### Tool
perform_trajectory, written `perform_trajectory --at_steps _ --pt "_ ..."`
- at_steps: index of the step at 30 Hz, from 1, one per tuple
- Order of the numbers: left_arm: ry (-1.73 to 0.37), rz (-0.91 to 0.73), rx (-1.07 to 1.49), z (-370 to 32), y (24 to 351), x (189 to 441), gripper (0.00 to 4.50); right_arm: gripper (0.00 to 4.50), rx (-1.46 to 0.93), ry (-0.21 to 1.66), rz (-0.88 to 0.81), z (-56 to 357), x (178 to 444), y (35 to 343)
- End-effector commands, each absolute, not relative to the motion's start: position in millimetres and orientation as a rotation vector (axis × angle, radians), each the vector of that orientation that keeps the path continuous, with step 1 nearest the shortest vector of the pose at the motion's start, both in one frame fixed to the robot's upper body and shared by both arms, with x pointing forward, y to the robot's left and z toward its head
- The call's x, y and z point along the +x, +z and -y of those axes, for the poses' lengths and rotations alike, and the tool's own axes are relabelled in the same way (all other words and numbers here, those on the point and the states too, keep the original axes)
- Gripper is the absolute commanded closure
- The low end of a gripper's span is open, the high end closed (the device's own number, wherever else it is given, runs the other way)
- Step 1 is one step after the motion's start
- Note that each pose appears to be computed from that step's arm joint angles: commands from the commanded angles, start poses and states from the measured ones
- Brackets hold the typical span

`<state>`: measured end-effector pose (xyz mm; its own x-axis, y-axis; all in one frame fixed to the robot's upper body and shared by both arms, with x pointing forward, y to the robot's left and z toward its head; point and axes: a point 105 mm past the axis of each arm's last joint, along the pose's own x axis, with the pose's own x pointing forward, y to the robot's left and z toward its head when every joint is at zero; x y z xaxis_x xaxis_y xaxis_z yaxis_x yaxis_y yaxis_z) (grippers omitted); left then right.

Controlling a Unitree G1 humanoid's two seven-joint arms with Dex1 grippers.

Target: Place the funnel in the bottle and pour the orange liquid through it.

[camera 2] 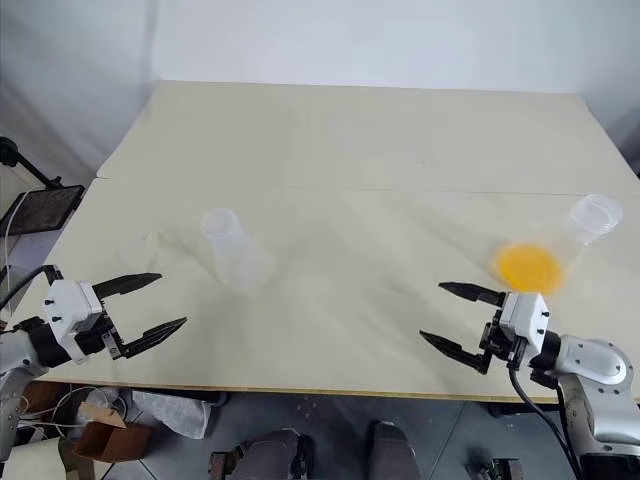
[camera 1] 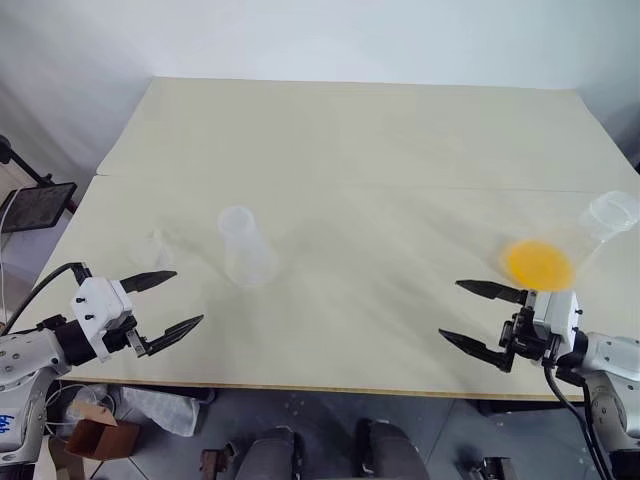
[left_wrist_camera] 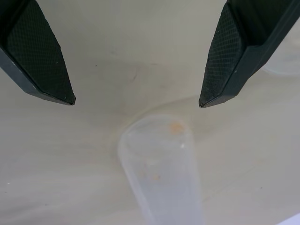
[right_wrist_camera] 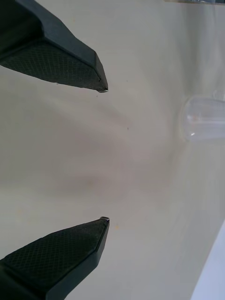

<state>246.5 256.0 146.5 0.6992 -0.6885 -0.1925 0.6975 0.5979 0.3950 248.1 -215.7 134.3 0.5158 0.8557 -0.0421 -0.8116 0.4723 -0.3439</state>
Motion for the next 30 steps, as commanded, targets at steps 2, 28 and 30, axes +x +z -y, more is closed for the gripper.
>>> perform_trajectory --at_steps 2,28,30 --pt "-0.807 0.012 0.502 -257.5 151.8 243.7 0.00 0.04 -0.358 1.010 0.190 213.7 249.6 143.1" --pt "-0.508 0.068 0.231 -291.3 149.2 220.5 0.00 0.04 -0.277 1.096 0.283 172.1 259.3 164.3" --pt "-0.422 0.050 0.166 -312.5 139.9 208.4 0.00 0.04 -0.245 1.117 0.319 159.2 260.7 172.9"
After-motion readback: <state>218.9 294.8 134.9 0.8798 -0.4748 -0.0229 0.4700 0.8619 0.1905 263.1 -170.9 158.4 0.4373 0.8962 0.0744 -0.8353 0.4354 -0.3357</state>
